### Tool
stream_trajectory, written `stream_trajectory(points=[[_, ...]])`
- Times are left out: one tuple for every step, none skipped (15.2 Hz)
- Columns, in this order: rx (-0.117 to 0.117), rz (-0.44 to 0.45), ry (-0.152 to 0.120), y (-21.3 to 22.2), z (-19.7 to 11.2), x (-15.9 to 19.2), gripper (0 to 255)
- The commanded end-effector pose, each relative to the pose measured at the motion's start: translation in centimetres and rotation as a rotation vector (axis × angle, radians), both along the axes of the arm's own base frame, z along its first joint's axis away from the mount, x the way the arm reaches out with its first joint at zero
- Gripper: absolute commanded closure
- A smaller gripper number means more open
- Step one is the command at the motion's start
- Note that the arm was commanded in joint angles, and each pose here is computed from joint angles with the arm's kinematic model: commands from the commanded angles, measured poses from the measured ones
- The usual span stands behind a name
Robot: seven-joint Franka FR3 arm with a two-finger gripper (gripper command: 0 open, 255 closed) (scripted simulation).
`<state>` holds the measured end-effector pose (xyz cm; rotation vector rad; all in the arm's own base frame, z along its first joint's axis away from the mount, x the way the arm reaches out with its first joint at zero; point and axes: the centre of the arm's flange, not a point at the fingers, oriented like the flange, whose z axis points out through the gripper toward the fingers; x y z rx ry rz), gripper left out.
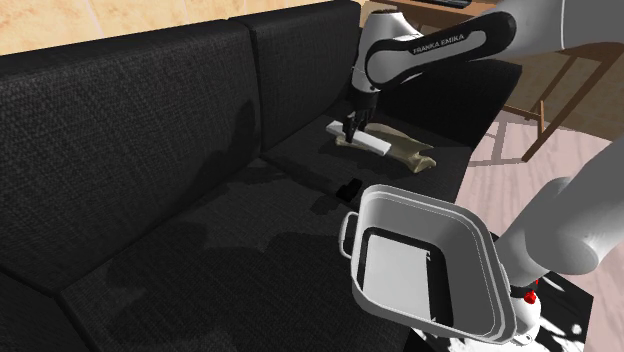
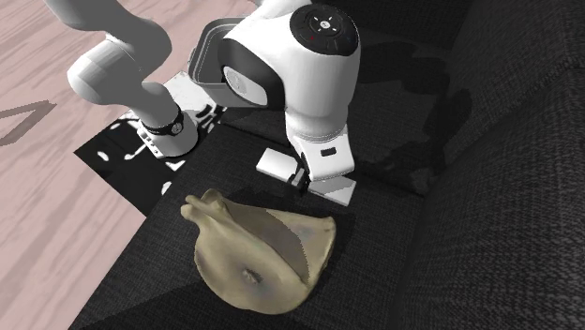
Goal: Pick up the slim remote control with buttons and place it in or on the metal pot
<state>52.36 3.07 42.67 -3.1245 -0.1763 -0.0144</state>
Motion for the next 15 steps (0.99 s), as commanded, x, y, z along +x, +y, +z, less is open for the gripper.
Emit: stream_trajectory(points=[[0.0,0.0,0.0,0.1,1.0,0.0,255],[0.0,0.0,0.0,0.1,1.5,0.0,255],[0.0,0.0,0.0,0.1,2.1,0.0,255],[0.0,0.0,0.0,0.1,2.6,0.0,255],[0.0,0.0,0.0,0.1,3.1,0.0,255],[0.0,0.0,0.0,0.1,3.7,0.0,255],[0.0,0.0,0.0,0.1,4.2,0.0,255],[0.0,0.0,0.0,0.1,4.7,0.0,255],[0.0,0.0,0.0,0.1,5.2,0.0,255],[0.0,0.0,0.0,0.1,5.8,0.0,255],[0.0,0.0,0.0,0.1,6.3,0.0,255],[0.0,0.0,0.0,0.1,6.8,0.0,255],[0.0,0.0,0.0,0.1,7.4,0.0,255],[0.0,0.0,0.0,0.1,7.9,0.0,255],[0.0,0.0,0.0,0.1,8.4,0.0,255]])
